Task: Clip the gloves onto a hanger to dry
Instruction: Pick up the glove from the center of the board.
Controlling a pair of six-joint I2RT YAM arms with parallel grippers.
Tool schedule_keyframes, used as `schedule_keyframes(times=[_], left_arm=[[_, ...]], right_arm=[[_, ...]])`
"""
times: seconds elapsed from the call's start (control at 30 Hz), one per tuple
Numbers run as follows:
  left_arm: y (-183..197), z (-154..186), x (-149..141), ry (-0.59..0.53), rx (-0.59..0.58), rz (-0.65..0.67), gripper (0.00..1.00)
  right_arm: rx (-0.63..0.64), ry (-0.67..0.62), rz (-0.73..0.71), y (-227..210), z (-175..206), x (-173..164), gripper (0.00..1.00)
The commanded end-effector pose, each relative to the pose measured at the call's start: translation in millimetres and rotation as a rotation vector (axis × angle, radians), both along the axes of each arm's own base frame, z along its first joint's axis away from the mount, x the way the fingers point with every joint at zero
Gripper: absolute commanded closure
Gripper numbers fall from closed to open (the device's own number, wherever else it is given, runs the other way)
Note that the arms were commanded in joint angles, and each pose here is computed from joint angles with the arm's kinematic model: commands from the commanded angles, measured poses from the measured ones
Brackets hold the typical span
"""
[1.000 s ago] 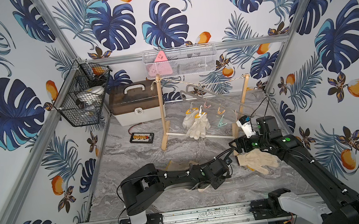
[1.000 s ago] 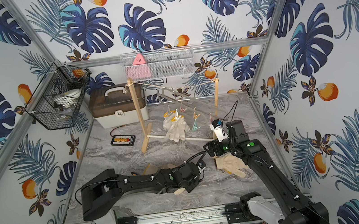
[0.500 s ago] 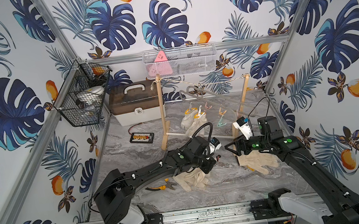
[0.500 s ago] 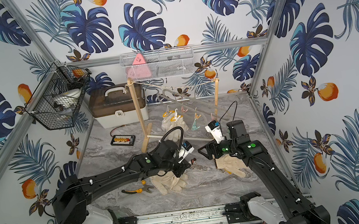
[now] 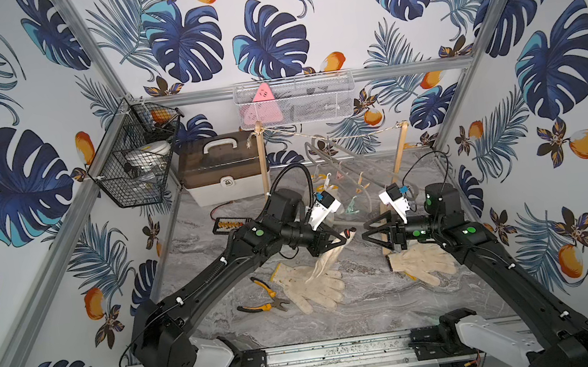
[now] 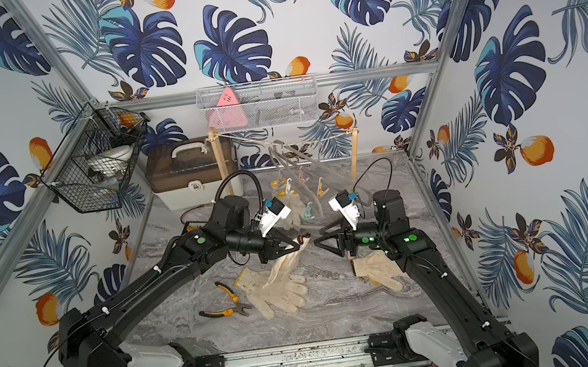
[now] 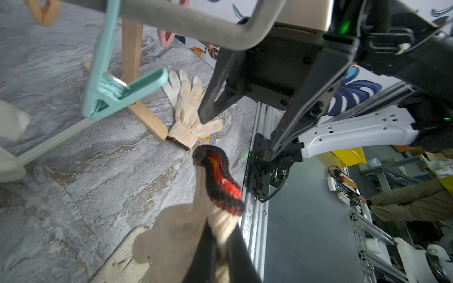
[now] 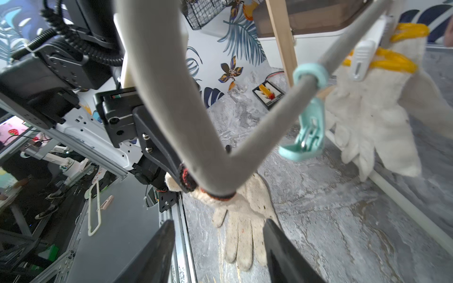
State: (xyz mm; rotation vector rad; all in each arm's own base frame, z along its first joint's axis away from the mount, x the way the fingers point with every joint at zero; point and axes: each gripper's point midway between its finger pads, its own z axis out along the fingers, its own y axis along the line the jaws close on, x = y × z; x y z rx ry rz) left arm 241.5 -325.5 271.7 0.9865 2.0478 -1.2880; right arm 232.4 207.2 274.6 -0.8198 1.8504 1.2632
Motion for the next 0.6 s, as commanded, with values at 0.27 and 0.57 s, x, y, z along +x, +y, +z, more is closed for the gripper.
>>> schedule_keyframes(times=[0.27, 0.57], left_arm=[[-1, 40, -6, 0.045, -0.179, -0.073, 0.99], [-1, 31, -5, 0.075, -0.173, -0.078, 0.96]], right_arm=[[0.049, -0.036, 0.147, 24, 16, -5, 0.56], [0.088, -0.031, 0.177, 32, 25, -6, 0.74]])
